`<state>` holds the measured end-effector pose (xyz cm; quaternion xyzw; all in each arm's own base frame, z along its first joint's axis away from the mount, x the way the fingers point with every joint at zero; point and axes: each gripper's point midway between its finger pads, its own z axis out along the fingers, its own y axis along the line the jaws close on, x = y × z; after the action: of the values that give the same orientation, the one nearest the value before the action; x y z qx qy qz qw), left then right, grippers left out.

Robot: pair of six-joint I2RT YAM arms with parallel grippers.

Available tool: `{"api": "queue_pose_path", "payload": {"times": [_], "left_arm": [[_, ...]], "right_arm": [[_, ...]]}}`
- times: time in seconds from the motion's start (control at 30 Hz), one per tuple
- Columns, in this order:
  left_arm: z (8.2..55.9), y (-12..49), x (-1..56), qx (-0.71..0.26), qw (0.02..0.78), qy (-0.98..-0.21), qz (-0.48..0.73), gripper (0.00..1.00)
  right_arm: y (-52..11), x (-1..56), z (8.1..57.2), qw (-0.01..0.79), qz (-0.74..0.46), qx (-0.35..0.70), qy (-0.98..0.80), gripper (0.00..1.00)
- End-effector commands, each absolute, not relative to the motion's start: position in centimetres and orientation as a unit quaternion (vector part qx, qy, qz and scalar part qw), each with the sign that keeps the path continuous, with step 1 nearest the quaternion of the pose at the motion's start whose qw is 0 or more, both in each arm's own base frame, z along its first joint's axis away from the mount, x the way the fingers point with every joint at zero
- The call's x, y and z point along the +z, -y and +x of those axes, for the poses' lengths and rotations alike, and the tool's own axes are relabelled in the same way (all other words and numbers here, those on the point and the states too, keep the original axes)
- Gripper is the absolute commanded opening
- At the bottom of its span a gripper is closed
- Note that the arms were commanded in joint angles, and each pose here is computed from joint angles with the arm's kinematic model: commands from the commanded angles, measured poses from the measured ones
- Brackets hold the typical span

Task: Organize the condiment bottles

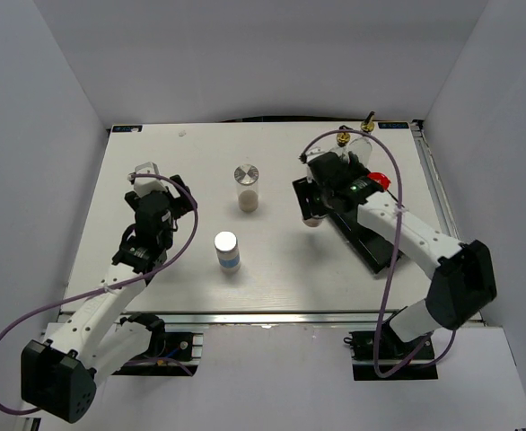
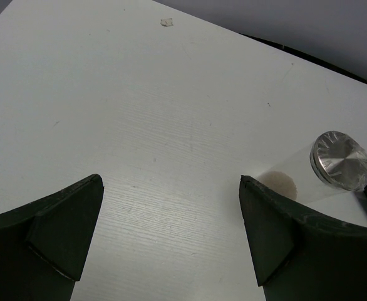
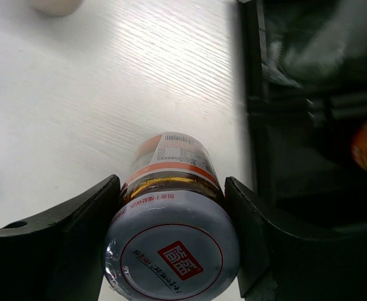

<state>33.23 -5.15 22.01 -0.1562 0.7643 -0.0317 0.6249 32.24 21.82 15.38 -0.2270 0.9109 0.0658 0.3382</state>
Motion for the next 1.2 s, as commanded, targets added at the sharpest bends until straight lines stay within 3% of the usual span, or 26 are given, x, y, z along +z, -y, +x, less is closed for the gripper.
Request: {"api": "queue_pose_path", "payload": {"times": [0.0,0.13,0.5,0.87,0.97,1.17], "left_arm": [[32.9,5.1,22.5,-0.040,0.631,-0.758,-0.159,0.98],[32.8,5.1,22.6,-0.040,0.631,-0.758,-0.159,0.98],[32.8,5.1,22.6,-0.040,0.633,-0.756,-0.159,0.98],[32.8,5.2,22.6,-0.041,0.632,-0.757,-0.158,0.98],[32.8,5.2,22.6,-0.041,0.632,-0.757,-0.158,0.98],[32.9,5.3,22.4,-0.042,0.631,-0.758,-0.158,0.98]], "right_arm": [[-18.6,18.1,33.4,0.398,-0.162,0.035,-0.902,0.03],[-14.4,18.1,34.6,0.403,-0.093,0.019,-0.911,0.02],[-9.6,15.4,39.0,0.430,-0.027,-0.028,-0.902,0.02],[-8.5,12.0,40.4,0.417,-0.003,-0.037,-0.908,0.14],[-8.7,11.1,40.2,0.405,-0.005,-0.029,-0.914,0.27],[-8.8,10.7,39.5,0.387,0.000,-0.026,-0.922,0.68]]}}
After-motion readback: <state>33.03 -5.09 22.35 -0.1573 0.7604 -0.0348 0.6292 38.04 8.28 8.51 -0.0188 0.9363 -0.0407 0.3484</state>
